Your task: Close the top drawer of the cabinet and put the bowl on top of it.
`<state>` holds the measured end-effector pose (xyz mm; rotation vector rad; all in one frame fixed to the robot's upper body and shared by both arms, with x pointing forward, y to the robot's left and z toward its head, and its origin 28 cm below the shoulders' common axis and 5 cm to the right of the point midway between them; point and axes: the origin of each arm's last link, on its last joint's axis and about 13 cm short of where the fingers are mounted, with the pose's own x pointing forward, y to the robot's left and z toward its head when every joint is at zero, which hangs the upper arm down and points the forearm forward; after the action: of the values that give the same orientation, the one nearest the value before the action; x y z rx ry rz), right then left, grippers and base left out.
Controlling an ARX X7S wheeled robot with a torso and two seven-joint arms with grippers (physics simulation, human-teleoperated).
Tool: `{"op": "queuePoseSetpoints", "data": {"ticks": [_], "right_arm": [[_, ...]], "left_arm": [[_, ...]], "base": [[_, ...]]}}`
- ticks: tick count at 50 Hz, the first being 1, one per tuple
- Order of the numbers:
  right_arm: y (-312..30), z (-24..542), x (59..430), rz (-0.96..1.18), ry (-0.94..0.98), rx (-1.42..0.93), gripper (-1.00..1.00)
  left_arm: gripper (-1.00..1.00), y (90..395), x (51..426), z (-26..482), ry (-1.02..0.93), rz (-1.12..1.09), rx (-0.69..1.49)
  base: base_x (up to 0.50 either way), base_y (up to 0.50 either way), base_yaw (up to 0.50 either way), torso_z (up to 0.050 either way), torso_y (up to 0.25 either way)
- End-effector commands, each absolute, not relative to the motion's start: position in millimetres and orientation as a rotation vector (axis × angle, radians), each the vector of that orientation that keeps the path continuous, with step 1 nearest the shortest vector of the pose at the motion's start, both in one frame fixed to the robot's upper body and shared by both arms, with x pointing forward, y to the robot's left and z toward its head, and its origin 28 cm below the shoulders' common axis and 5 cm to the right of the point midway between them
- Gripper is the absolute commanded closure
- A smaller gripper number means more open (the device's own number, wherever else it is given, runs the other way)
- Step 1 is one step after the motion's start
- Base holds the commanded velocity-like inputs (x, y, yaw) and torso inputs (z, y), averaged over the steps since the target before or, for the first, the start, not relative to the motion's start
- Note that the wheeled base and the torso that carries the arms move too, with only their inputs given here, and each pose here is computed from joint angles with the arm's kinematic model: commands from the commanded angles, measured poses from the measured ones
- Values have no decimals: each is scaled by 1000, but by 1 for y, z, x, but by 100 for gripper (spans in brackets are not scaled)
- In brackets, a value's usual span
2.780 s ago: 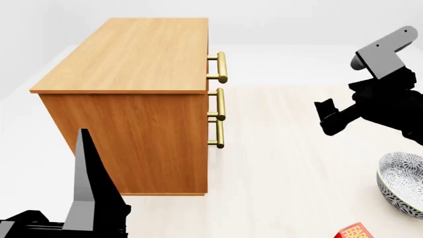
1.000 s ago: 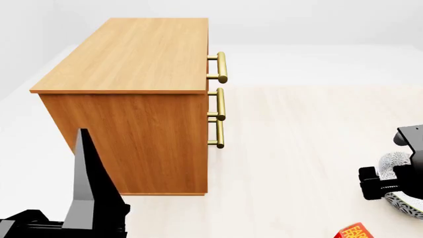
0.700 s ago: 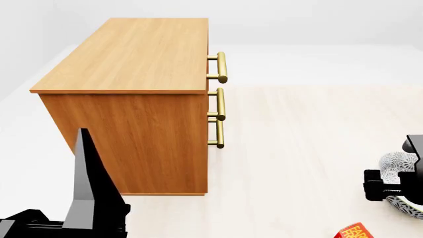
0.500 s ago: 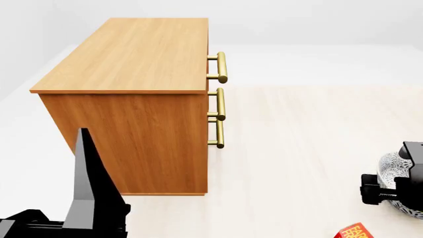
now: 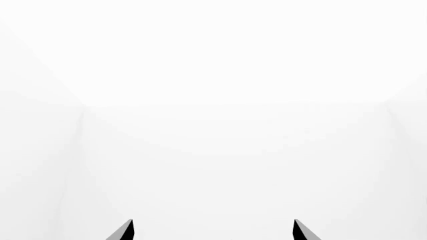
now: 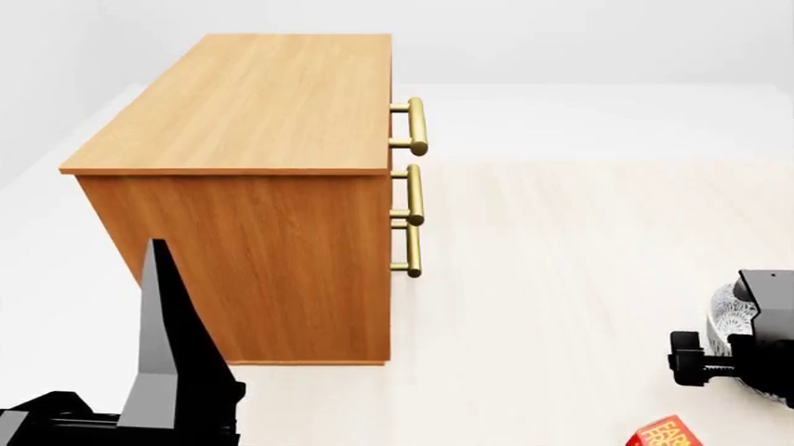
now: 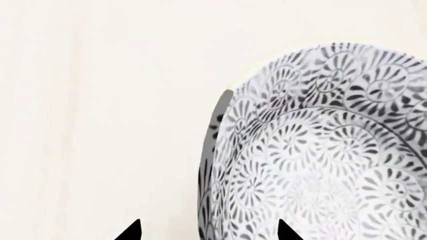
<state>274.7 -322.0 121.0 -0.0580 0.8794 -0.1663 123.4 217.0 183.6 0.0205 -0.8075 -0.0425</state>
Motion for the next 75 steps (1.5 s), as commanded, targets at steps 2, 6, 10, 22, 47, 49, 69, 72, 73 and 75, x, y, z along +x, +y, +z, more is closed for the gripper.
{"op": "queuePoseSetpoints", "data": {"ticks": [2, 6, 10, 22, 47, 49, 69, 72, 73, 75], "right_arm": [[-315, 91, 266, -151, 875, -80, 100], [-318, 105, 275, -179, 744, -127, 100], [-318, 115, 280, -230, 702, -161, 100], [-316, 151, 293, -253, 496, -305, 100], [-246, 286, 336, 136, 208, -535, 100], [-242, 289, 337, 158, 201, -558, 100], [-180, 321, 357, 368, 90, -625, 100], [-173, 324, 358, 377, 92, -625, 100], [-171, 325, 359, 382, 89, -615, 100], [-167, 326, 359, 398, 81, -609, 100]], "left_arm": [[-100, 219, 127, 181, -809, -29, 45], [-100, 219, 127, 181, -810, -29, 45], [-100, 219, 127, 180, -809, -28, 45], [-100, 219, 127, 180, -811, -27, 44], [-100, 219, 127, 180, -807, -27, 43], [-100, 219, 128, 180, -806, -27, 43], [-100, 219, 128, 179, -806, -32, 41], [-100, 219, 128, 178, -805, -33, 42], [-100, 218, 128, 178, -805, -33, 42], [-100, 219, 128, 178, -805, -33, 42]], "base": [[0, 0, 0, -6, 0], [0, 0, 0, -2, 0], [0, 0, 0, 0, 0], [0, 0, 0, 0, 0], [0, 0, 0, 0, 0], [0, 0, 0, 0, 0], [0, 0, 0, 0, 0], [0, 0, 0, 0, 0], [0, 0, 0, 0, 0], [0, 0, 0, 0, 0]]}}
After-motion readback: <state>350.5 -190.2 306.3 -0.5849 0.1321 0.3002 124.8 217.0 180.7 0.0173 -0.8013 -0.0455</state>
